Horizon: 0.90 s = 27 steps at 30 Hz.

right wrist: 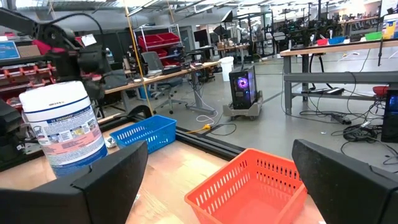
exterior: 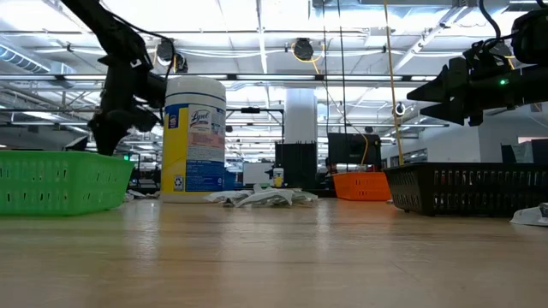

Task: Pick & Place First Aid Supplies
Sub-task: Put the blue alcohol pad into the blue bin

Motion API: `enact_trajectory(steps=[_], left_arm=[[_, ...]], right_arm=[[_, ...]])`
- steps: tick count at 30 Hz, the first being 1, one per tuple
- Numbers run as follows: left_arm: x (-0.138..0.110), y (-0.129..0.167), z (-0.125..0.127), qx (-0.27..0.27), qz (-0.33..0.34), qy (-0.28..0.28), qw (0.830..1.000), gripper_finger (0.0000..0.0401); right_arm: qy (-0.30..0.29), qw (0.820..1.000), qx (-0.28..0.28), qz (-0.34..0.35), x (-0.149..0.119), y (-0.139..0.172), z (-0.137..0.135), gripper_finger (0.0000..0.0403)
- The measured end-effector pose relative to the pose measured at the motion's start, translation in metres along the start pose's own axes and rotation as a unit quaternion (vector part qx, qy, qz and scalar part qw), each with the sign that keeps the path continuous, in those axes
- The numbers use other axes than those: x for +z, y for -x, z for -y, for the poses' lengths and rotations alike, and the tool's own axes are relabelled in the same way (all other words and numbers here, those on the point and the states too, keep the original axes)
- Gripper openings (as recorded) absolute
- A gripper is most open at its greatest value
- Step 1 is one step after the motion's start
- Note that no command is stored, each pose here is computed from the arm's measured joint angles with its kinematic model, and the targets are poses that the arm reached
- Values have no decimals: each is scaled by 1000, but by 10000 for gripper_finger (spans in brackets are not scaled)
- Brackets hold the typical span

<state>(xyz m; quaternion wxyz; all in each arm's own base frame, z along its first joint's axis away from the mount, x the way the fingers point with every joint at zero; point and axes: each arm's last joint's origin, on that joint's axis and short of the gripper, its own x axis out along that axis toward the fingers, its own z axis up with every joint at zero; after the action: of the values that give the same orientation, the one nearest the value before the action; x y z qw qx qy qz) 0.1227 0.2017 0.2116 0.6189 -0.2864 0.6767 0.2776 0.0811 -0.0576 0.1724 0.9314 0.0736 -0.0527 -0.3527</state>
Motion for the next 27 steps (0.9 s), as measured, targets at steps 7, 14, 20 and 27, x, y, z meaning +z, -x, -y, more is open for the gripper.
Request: enact_trajectory(steps=[7,14,20,27], left_arm=[[11,21,-18,-56,64,151,985,3],[43,29,-22,-55,20,308,950,3],[83,34,-8,-54,-2,347,936,2],[130,38,9,-58,11,352,934,3]], right_arm=[[0,1000,0,0,0,0,0,393],[0,1000,0,0,0,0,0,393],[0,1000,0,0,0,0,0,393],[0,1000,0,0,0,0,0,393]])
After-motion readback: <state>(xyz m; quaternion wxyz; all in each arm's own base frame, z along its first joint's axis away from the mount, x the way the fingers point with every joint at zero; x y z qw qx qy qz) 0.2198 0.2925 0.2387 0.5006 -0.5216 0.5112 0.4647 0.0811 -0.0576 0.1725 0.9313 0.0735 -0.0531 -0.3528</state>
